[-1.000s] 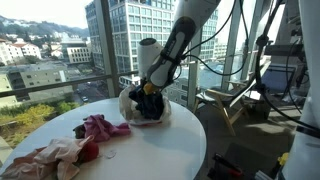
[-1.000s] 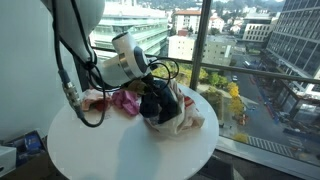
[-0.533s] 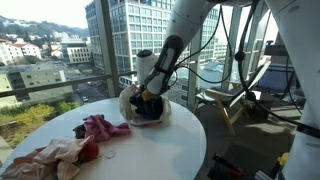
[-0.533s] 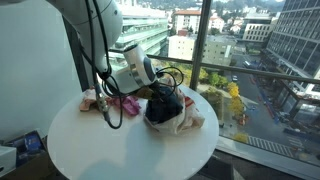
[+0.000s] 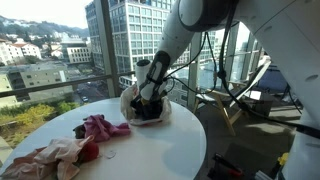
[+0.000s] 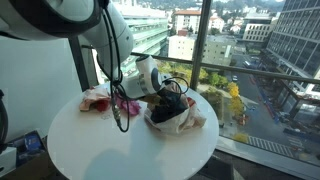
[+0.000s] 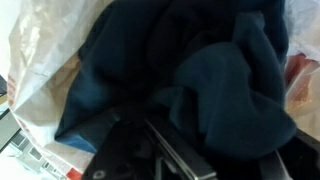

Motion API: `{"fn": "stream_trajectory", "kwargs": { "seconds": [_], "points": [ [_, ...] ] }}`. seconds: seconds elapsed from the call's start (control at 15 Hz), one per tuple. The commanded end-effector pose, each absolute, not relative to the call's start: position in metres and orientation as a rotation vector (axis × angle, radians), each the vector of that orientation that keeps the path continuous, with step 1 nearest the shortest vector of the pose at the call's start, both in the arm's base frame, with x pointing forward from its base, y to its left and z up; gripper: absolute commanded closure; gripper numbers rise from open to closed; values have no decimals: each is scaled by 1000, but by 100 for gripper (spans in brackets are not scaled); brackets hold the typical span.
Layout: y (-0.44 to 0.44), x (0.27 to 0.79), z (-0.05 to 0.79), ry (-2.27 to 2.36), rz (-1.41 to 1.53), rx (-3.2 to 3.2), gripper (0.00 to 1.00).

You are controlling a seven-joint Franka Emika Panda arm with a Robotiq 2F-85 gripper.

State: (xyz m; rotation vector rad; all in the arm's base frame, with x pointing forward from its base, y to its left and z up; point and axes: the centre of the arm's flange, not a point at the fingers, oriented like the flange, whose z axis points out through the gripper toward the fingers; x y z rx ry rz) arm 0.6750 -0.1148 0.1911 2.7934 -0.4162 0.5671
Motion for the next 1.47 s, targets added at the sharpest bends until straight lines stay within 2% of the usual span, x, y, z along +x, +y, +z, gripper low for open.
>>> {"fn": "stream_trajectory", "kwargs": {
  "seconds": [0.0, 0.6, 1.2, 1.4],
  "points": [
    [-128, 706, 171, -416, 580, 2811, 95],
    [-153, 697, 121, -605, 267, 3109, 95],
    [-133, 638, 143, -574, -329, 3315, 95],
    [-105, 613, 138, -518, -389, 3309, 95]
  ]
}}
